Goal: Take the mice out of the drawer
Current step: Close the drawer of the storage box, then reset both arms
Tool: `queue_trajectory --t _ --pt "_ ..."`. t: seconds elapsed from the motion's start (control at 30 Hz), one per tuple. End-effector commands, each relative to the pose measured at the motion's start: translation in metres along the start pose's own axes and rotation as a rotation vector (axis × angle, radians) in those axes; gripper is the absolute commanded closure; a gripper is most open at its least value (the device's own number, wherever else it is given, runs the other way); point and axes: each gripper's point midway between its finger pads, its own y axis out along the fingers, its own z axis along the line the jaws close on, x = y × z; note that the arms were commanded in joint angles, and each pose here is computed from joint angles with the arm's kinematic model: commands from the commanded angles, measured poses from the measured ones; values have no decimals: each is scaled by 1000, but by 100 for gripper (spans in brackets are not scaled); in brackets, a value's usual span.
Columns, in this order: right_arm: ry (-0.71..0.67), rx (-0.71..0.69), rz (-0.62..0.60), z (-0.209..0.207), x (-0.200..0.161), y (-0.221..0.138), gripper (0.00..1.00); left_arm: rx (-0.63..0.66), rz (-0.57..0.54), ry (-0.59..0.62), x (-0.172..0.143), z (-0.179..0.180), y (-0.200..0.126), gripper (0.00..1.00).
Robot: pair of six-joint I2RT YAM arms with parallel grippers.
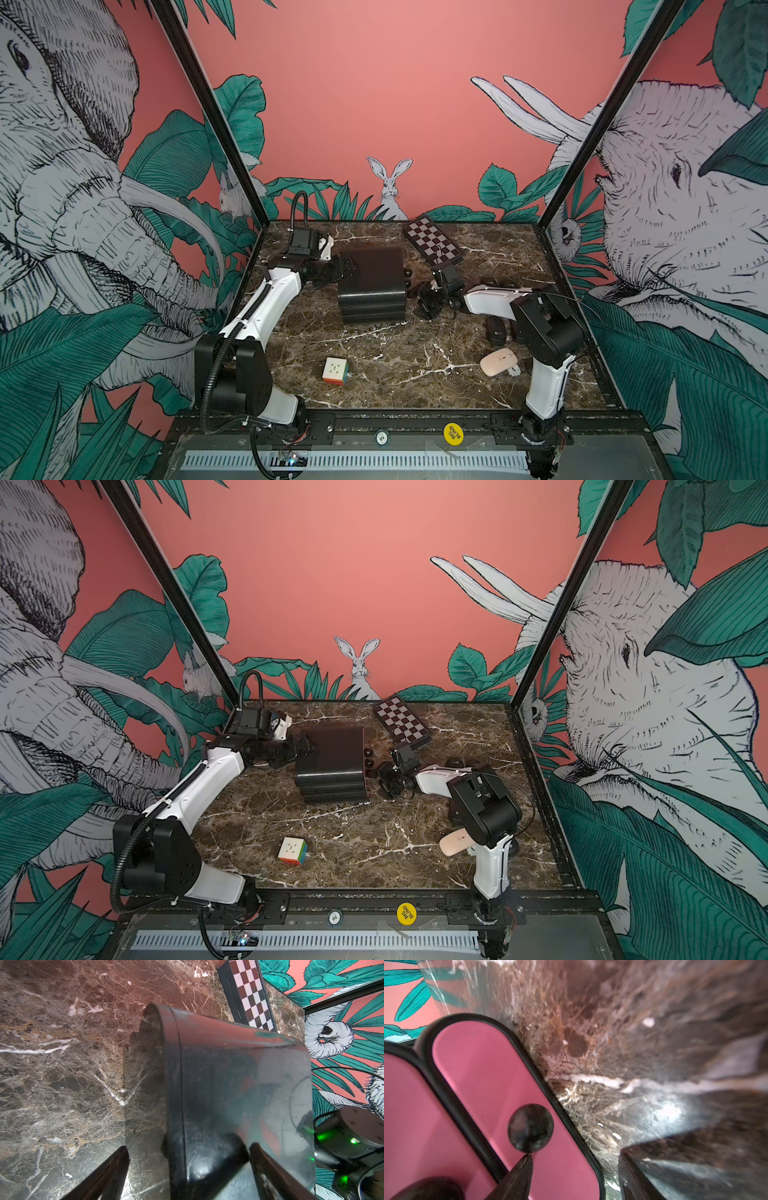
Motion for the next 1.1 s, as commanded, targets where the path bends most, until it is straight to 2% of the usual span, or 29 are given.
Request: queue_trajectory --t 0.0,0.17,0.27,0.57,0.6,0.67,0.8,0.9,1.0,1.07 --pt "53 -136 -22 -47 -6 3 35 -1 21 13 -3 -3 -3 7" --pt "53 -124 -116 -47 12 -24 32 -1 2 25 3 -6 -7 7" --pt "16 -103 -188 -35 28 -49 25 5 -16 41 10 -9 -13 7" --pt "-311 -189 -432 20 81 -150 10 50 -111 153 43 -22 -45 7" --pt "-344 -196 -466 27 87 -162 1 59 -134 168 48 -23 -49 7" --pt "-413 -212 -534 40 101 -187 1 97 -180 203 57 -20 -57 6" --pt "-539 -344 -709 59 131 -252 1 217 -324 244 77 -1 -78 1" --pt "-632 -535 -874 59 147 -306 1 338 -464 247 86 32 -96 1" --pt "-683 -781 -1047 39 156 -356 1 490 -580 260 78 78 -105 1" --pt "-749 -875 -1107 18 159 -366 1 587 -662 297 66 104 -107 1"
